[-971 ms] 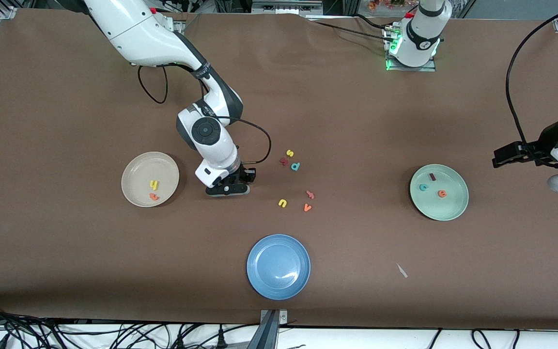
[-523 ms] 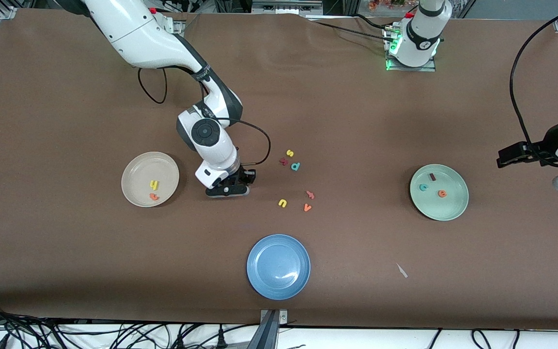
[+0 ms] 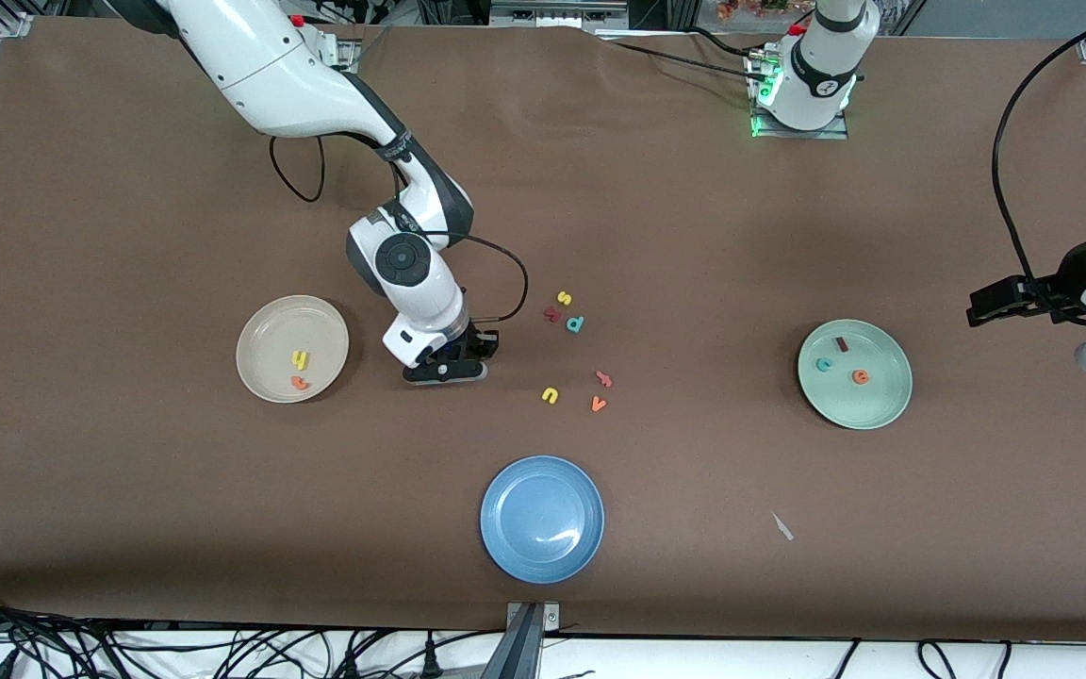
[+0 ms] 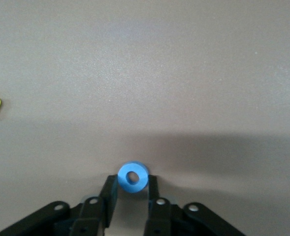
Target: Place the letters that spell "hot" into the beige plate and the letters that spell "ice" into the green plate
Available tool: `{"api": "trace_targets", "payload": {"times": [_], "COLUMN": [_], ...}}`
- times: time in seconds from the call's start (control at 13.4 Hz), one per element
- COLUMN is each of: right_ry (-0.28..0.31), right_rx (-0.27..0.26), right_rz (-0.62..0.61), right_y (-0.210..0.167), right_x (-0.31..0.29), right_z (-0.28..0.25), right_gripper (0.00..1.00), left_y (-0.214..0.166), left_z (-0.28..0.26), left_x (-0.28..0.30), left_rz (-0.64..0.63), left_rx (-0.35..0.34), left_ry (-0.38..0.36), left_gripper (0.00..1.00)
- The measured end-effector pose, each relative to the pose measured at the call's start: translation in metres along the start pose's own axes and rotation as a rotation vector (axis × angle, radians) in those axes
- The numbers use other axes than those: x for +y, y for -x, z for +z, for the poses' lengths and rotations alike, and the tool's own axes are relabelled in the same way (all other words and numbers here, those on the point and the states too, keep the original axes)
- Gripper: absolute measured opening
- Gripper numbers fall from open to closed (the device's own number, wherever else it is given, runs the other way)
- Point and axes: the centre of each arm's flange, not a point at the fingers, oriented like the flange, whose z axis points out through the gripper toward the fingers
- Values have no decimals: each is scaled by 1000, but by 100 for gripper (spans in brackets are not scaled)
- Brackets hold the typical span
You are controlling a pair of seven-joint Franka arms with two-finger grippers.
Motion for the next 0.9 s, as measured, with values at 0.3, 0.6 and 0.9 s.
{"api": "trace_targets", "payload": {"times": [0.3,0.6,0.9], "right_ry": [-1,-1,-6], "right_rx": [4,5,12], "right_rz": [-7,-7,-7], "right_y": [-1,-1,-2], "right_x": [0,0,-1], "right_z": [-2,-2,-2], "right_gripper": [21,25,41], "left_y": [0,1,0], "left_z": [0,-2,1], "left_x": [0,0,-2], "left_rz": [1,1,-3], "left_rx": [0,3,-2], "left_ry": [0,0,-1], "left_gripper": [100,100,100]}}
